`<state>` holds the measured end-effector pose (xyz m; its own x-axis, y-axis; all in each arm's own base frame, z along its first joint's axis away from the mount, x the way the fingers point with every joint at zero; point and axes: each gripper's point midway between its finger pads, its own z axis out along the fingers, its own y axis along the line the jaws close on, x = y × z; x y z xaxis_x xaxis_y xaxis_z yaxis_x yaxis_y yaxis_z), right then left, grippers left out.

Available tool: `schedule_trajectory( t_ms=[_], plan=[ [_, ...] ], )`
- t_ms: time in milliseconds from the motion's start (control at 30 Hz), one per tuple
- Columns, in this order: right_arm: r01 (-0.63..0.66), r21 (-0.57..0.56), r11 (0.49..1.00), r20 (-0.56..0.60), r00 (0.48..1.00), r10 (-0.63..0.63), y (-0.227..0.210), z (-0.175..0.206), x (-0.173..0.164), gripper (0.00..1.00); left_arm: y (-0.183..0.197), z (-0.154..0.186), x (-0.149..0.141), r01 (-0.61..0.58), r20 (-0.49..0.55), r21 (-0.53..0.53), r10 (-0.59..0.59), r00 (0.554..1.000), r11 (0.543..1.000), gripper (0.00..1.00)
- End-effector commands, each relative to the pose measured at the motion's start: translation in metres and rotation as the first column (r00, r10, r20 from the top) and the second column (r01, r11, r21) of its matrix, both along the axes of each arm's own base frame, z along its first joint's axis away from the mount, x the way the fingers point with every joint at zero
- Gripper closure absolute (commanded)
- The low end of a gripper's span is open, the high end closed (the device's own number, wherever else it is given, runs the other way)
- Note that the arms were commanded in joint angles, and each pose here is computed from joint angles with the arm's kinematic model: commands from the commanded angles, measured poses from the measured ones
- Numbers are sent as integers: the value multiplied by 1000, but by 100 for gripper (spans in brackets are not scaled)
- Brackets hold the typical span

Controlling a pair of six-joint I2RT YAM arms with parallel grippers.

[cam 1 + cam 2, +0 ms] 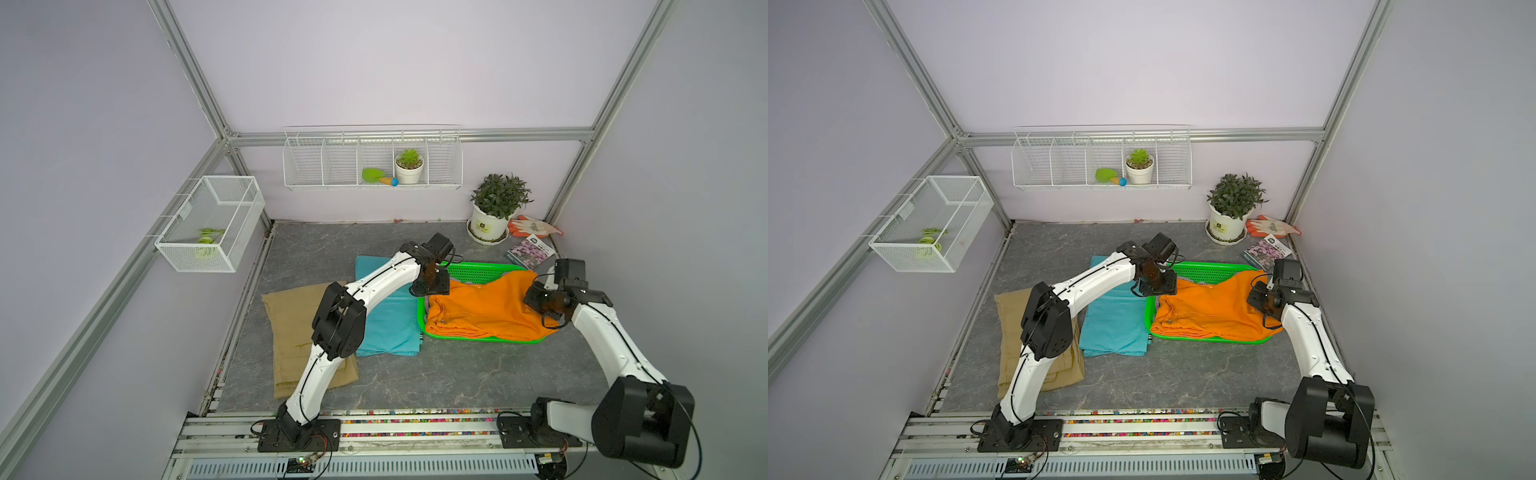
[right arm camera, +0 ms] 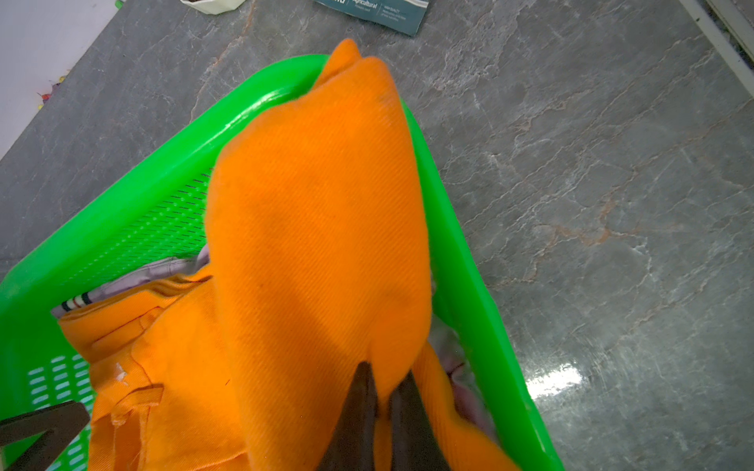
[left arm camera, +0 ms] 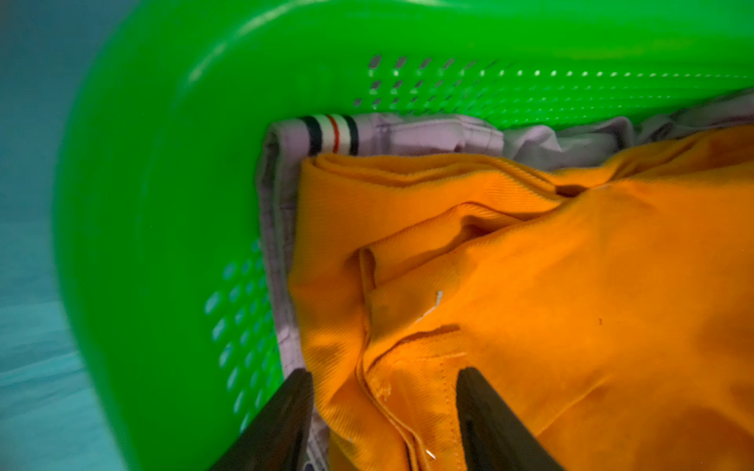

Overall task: Put the folded long pants in the basket
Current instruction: Adjust the long pant in the basket.

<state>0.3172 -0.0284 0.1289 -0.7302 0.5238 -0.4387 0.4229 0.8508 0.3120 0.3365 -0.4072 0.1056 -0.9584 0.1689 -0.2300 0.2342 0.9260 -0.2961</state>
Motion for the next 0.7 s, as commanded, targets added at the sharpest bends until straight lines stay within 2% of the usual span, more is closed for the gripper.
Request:
schedule_trajectory(
  t_ms=[0, 200, 467, 600, 667],
  plan=[
    [-38, 36, 999, -16, 999, 38, 11, -9, -3, 100, 19, -6, -13, -27, -18, 140, 30, 999, 990, 39],
    [-43, 57, 997, -15, 999, 44, 14, -10, 0, 100, 8, -18, -23, -47, -66, 118, 55, 996, 992, 39],
    [-50, 79, 996, -12, 999, 51, 17, -11, 1, 100, 11, -38, -23, -53, -88, 200, 71, 994, 978, 43],
    [-52, 88, 995, -17, 998, 54, 19, -13, 1, 100, 13, -40, -21, -67, -75, 210, 84, 994, 975, 54],
    [-52, 90, 995, -19, 998, 54, 19, -13, 1, 100, 15, -35, -17, -82, -48, 214, 95, 994, 973, 67]
  ],
)
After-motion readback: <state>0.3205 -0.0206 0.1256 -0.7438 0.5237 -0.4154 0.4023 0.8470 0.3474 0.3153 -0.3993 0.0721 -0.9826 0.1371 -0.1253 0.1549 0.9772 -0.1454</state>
